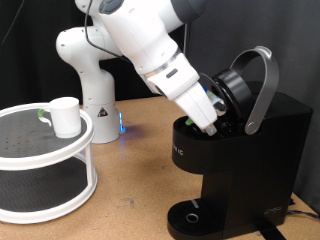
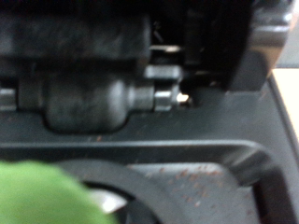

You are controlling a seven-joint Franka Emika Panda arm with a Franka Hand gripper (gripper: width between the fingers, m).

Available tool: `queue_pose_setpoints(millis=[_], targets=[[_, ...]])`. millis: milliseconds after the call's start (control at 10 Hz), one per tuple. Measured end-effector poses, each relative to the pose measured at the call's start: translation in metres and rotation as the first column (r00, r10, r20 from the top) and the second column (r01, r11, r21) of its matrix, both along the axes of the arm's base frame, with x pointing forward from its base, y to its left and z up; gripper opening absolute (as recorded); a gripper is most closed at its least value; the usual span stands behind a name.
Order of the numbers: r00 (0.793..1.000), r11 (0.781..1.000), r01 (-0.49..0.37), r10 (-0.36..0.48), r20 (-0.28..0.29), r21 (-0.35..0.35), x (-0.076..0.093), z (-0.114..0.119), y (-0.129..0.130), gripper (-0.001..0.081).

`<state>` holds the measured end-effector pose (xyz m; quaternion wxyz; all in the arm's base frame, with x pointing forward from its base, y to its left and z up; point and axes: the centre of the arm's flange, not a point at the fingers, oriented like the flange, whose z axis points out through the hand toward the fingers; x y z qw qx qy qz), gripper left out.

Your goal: Make a cup of coffee with the keurig machine

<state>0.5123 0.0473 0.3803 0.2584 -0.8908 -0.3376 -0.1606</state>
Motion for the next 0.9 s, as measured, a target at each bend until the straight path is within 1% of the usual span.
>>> queue_pose_setpoints(millis=[500,900], targets=[[0.999,0.999,0.003,-0.004,0.031,0.036,0.009,0.02,0.004,0.0801],[1.0,0.999,-0.012,0.011,0.026,0.042,0.009,0.024,0.006,0.0801]])
